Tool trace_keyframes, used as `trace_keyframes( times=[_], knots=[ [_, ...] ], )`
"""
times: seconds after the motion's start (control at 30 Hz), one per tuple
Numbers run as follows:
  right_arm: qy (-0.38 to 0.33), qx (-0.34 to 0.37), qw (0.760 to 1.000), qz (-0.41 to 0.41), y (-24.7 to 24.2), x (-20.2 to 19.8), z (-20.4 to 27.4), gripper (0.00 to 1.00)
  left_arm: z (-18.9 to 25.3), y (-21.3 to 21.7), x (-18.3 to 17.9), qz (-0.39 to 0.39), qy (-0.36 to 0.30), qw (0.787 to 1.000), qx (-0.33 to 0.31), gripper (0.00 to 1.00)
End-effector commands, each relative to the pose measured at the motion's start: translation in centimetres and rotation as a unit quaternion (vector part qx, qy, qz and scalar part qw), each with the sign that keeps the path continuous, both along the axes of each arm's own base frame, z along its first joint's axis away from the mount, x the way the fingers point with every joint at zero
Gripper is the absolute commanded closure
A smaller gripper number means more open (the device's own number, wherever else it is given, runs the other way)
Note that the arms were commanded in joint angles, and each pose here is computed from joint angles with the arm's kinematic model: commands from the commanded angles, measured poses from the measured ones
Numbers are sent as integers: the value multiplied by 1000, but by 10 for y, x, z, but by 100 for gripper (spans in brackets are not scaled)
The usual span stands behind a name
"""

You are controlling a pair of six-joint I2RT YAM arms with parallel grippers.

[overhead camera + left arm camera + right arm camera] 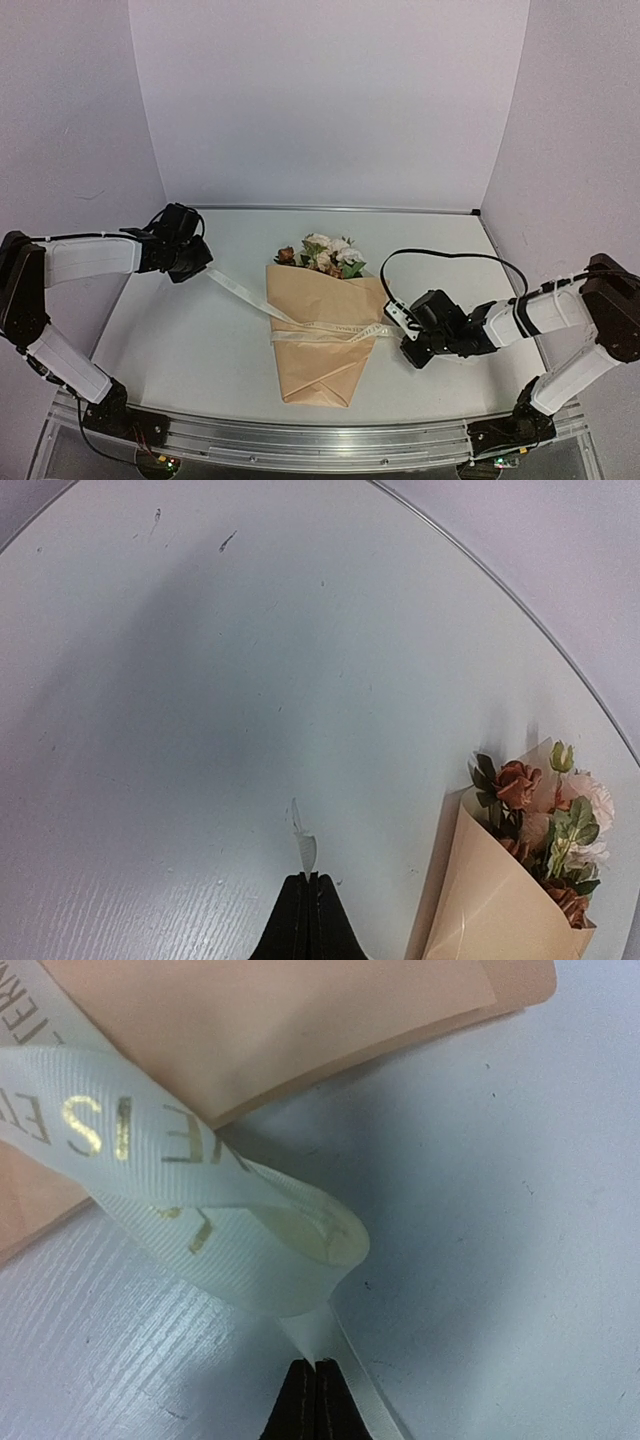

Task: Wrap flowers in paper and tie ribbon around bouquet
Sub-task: Tie the ribbon around the folded bouquet.

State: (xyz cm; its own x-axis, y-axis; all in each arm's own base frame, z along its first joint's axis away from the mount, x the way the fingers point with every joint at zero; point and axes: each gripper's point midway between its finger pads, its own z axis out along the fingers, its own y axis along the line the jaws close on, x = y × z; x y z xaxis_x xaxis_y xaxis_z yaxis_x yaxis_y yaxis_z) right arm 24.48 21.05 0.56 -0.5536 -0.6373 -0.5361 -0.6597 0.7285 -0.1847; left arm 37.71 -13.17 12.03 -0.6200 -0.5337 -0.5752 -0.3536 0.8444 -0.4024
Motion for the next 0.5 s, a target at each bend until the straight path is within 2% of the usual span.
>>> trace_keyframes(
  times=[0.0, 0.47],
  knots=[
    [26, -26, 999, -14, -16, -8, -3, 100, 8, 14, -3, 24, -13, 1000, 4, 100],
    [32, -87, 993, -70, -47, 3, 41, 100, -35, 92, -34, 170, 44, 984, 6, 100]
  ],
)
